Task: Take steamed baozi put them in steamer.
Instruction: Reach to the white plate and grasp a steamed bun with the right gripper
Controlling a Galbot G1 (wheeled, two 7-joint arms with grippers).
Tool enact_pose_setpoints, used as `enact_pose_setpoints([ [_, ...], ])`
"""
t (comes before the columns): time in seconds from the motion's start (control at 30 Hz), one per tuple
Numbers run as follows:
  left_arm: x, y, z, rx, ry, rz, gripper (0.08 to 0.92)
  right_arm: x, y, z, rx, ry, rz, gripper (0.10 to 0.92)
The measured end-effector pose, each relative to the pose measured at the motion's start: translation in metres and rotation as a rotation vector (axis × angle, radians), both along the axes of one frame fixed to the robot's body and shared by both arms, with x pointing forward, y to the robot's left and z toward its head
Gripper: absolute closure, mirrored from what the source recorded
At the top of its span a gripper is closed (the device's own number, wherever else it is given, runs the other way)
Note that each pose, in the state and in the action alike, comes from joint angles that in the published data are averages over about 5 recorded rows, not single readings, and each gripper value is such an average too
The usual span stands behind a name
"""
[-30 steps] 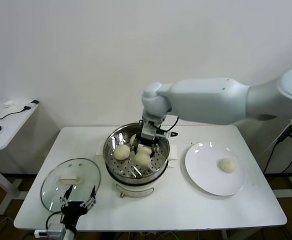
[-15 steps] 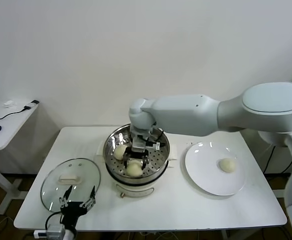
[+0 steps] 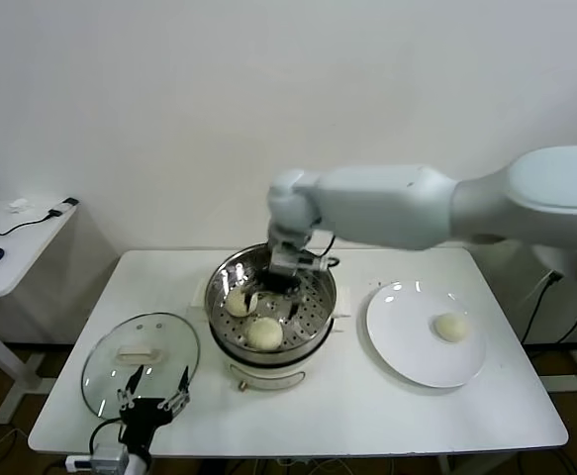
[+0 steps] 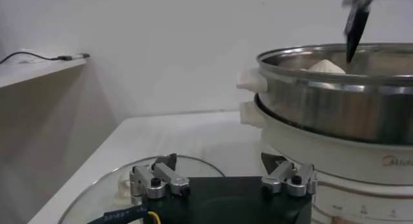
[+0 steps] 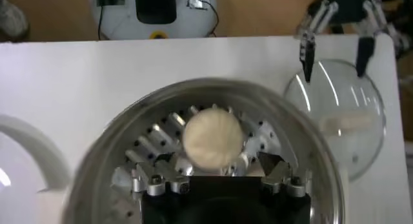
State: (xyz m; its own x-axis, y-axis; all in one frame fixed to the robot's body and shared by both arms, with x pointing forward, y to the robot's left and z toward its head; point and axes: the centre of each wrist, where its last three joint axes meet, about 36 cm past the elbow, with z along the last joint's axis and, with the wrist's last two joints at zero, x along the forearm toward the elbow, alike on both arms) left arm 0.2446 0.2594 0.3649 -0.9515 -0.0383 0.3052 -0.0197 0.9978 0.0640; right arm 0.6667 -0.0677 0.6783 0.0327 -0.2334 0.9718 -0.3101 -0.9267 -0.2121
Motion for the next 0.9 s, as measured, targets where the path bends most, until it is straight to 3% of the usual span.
enact_pose_setpoints([
  [0.17,0.001,0.000,0.000,-0.002,-0.004,-0.003,0.177,0.015,-0.094,0.033,-0.006,-0.036,-0.316,0.200],
  [0.33,0.003,0.001,-0.001,-0.003,-0.007,-0.004,0.177,0.014,-0.197,0.032,-0.010,-0.036,-0.643,0.200],
  [0.57,0.003,0.003,-0.004,-0.001,0.003,-0.001,0.177,-0.003,-0.304,-0.020,-0.032,0.017,-0.967,0.200],
  [0.9,-0.001,0.002,-0.007,0.003,0.019,0.011,0.177,-0.013,-0.366,-0.109,-0.091,0.045,-1.175,0.200],
])
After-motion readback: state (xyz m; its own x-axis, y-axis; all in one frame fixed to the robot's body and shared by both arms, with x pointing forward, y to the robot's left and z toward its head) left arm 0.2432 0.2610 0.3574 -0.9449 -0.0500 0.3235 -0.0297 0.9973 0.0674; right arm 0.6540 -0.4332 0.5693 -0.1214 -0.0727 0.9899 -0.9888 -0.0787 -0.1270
